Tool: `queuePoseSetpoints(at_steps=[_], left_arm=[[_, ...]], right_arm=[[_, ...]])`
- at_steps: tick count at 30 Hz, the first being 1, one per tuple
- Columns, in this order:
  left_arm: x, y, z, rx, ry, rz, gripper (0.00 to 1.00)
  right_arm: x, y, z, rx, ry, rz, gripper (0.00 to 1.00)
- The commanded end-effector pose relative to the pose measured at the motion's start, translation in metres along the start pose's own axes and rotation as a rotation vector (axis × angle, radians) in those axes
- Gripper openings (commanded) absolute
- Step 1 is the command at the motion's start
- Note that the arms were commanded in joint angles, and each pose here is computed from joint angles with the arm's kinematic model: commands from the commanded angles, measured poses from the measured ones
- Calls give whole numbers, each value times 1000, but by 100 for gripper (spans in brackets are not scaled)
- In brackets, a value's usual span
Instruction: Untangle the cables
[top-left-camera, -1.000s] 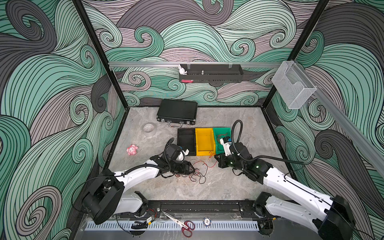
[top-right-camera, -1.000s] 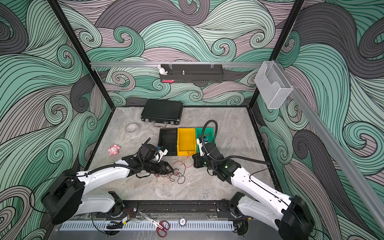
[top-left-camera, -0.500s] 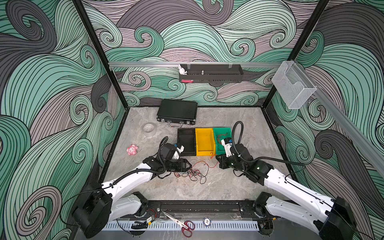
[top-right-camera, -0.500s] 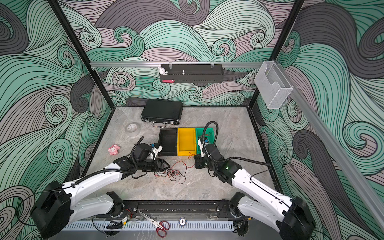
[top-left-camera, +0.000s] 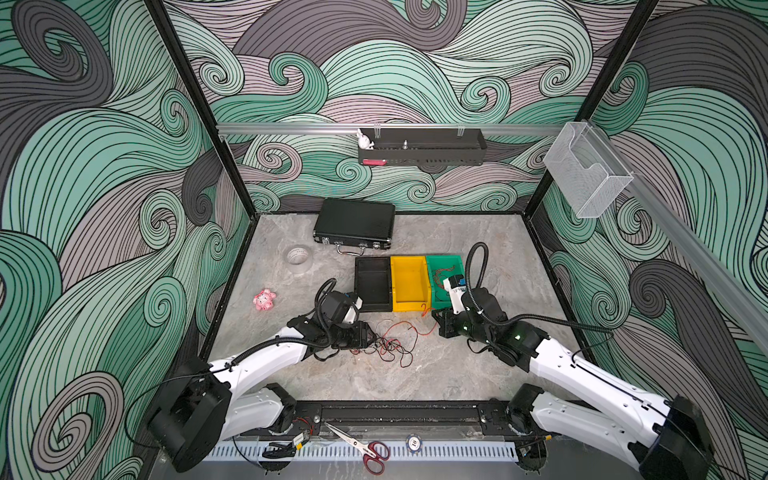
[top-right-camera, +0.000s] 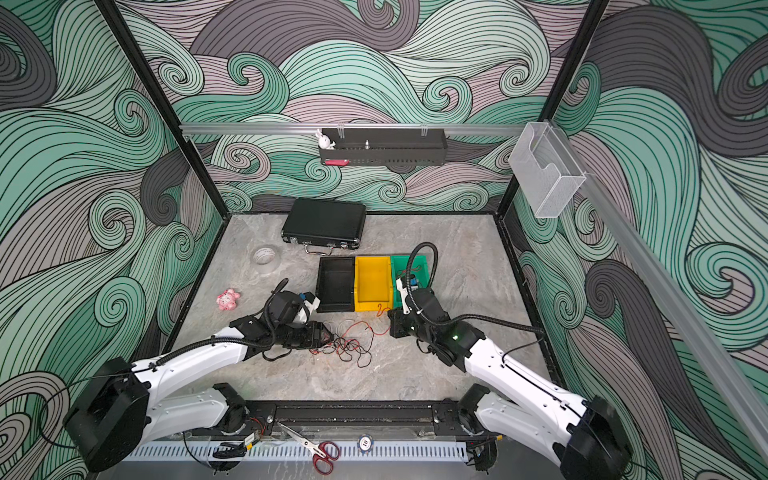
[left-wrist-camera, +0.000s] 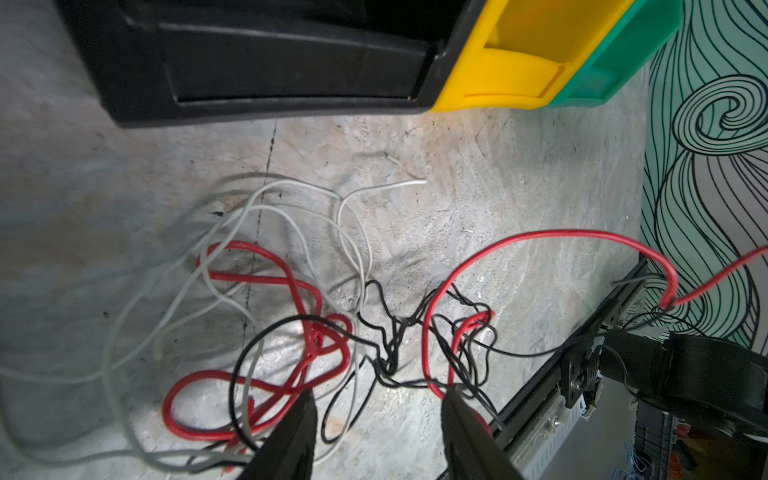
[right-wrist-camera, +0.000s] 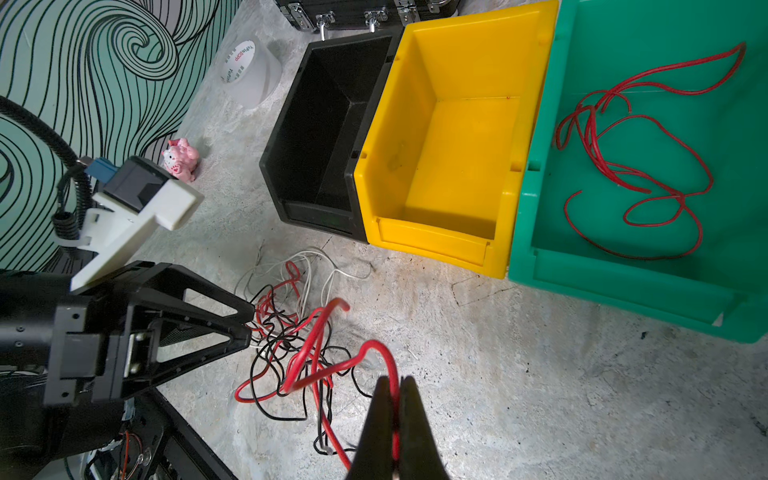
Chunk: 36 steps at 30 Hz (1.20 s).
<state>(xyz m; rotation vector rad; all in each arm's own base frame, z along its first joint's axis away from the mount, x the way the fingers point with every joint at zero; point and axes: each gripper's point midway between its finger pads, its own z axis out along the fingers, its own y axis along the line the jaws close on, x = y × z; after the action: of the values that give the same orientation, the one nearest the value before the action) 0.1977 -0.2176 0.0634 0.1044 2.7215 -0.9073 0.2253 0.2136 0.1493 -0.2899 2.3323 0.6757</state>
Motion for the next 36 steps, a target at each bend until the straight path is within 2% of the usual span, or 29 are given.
queuePoseSetpoints(at_steps=[1,10,18,28,36], left_arm=[[-10,-4,5,18,-21,-4,49],[-8,-7,15,49,6,-7,32],[-5,-3,21,44,22,-23,0],[-3,19,19,-73,7,-39,0],[-6,39,11,-185,-24,-81,0]], right_arm=[[2,4,3,-26,6,15,3],[4,4,9,-26,9,28,3],[2,3,12,-10,13,13,3],[-10,-19,-8,95,-32,-17,3],[-22,-63,-42,224,-90,59,3]])
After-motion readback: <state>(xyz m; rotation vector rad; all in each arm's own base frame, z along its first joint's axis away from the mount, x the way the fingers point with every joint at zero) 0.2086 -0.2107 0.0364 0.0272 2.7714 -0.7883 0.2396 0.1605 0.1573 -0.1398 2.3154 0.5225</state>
